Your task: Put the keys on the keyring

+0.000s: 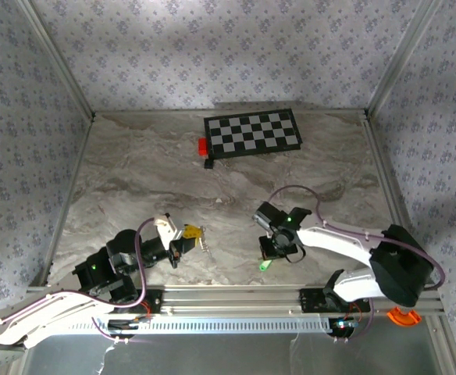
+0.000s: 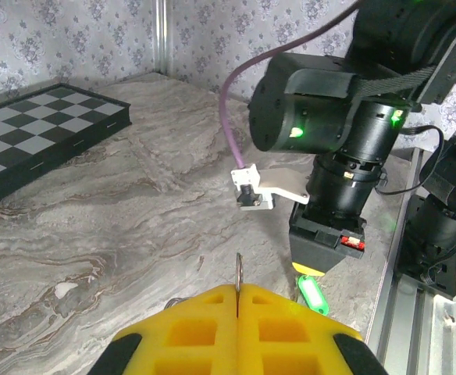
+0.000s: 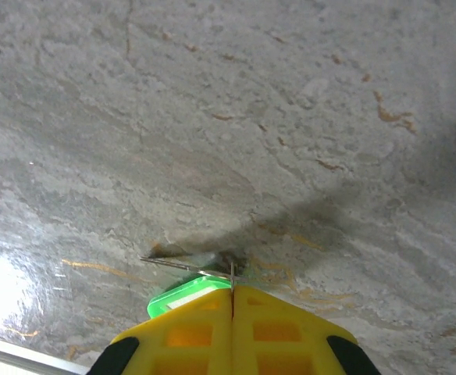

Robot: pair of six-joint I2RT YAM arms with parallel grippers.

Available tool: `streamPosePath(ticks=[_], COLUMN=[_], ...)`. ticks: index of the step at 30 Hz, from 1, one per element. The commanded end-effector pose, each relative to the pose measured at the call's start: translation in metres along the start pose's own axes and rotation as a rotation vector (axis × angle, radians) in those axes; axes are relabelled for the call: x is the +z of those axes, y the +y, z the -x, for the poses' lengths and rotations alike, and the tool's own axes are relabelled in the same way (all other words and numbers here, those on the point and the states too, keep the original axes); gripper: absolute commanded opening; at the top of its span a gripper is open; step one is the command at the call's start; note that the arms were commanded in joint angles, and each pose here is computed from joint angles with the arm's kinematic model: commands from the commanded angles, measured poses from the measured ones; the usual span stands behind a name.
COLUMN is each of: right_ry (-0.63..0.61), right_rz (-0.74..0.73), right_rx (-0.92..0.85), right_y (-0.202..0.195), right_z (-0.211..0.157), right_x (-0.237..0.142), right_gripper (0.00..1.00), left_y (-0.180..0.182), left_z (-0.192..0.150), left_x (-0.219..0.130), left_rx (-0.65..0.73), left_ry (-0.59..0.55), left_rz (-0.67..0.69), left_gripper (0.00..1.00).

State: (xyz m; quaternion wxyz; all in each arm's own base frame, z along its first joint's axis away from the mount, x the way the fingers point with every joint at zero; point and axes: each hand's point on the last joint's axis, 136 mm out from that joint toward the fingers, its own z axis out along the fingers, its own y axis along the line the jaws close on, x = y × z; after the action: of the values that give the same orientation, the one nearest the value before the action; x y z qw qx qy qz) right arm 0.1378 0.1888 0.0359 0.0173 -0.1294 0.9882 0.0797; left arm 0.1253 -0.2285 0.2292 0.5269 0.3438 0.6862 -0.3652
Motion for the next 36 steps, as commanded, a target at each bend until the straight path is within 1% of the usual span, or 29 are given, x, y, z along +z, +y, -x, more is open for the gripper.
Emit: streamPosePath(ticks=[1,3,4,9,14,18,25,31,32,36], right_ry=[0.147,0.218,0.244,0.300,0.308,0.336,0.331,0.299,0.291,0.229], right_rz=[-0.065,-0.057,-0.025,0.007,-0.012,-0.021,-0.027,-0.033,-0.031,-0.047], right_rx=[-0.098,-0.116,-0.117,-0.115,-0.130,-0.133,-0.124,-0.110,-0.107,-0.099], right_y=[-0.008,-0.006,-0.003,0.004,0.006,0.004,0.003,0.000,0.001,0.000], right_z=[-0.019,-0.027,-0.029,-0.029,-0.022,-0.027,-0.025,-0.021,-0.020,-0.014], right_x=[-0.007,-0.007,-0.006,-0.003,-0.006,-0.003,0.003,0.003,0.002,-0.003], right_gripper=[0.00,0.00,0.00,0.00,0.00,0.00,0.01,0.10,0.13,0.32], left_y=[-0.004,-0.005,-0.005,-0.006,-0.005,-0.005,-0.008,-0.009,-0.009,-0.009], left_z=[0.013,0.012,0.012,0.009,0.009,0.012,0.014,0.016,0.016,0.016], left_x=[-0.001,-0.001,-0.001,-0.001,-0.004,-0.007,-0.010,-0.012,-0.012,-0.011], left_rx=[-0.010,-0.016,-0.021,-0.037,-0.036,-0.036,-0.036,-0.036,-0.036,-0.037], left_ry=[-0.063,-0.065,-0.067,-0.066,-0.076,-0.088,-0.107,-0.117,-0.117,-0.114], left_rz=[-0.024,-0.029,-0.031,-0.041,-0.032,-0.036,-0.052,-0.059,-0.058,-0.061], left_gripper=[0.00,0.00,0.00,0.00,0.00,0.00,0.00,0.00,0.00,0.00])
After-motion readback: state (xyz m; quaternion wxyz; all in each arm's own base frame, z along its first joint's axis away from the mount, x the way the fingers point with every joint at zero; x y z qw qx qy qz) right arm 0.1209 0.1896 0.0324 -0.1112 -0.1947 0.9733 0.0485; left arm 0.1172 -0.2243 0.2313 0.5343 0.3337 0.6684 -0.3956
